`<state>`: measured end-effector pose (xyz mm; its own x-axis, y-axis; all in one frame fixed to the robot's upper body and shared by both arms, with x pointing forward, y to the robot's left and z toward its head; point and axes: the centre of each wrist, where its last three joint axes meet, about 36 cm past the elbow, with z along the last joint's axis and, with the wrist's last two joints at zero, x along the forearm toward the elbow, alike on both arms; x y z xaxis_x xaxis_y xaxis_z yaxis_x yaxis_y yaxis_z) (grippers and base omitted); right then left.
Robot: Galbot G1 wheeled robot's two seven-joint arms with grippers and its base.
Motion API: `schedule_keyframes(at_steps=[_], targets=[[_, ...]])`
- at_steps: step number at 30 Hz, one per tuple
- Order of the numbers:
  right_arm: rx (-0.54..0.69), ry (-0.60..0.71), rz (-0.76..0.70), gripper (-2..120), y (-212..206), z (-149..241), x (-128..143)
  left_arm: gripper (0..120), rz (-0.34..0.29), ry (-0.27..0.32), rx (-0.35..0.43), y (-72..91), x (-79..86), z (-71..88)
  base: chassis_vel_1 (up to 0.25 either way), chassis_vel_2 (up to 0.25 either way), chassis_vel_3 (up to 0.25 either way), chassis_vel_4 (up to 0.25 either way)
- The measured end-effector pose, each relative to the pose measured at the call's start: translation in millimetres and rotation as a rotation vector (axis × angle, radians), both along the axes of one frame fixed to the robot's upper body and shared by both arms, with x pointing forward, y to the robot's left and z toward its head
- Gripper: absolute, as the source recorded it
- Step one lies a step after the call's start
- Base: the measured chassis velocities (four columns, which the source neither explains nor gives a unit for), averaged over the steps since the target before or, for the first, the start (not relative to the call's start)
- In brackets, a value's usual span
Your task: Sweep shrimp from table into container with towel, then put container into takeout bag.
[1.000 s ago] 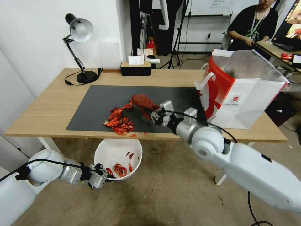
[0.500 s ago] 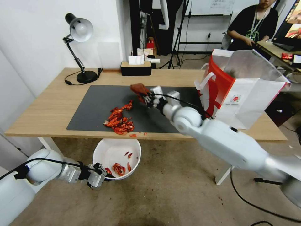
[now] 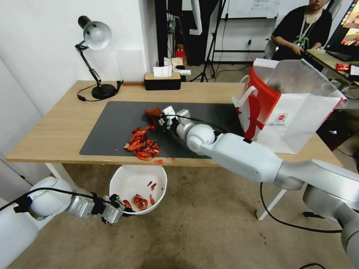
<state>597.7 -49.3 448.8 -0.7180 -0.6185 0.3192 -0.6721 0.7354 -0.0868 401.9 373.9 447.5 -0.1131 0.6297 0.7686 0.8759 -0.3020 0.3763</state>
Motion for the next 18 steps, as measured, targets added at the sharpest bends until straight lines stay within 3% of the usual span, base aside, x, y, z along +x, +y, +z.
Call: schedule_keyframes(at_steps=[18], targets=[[0.037, 0.037, 0.104, 5, 24, -7, -27, 0, 0.007, 0.004, -0.004, 2.3, 1.0, 1.2, 0.0, 0.0, 0.0, 0.0]])
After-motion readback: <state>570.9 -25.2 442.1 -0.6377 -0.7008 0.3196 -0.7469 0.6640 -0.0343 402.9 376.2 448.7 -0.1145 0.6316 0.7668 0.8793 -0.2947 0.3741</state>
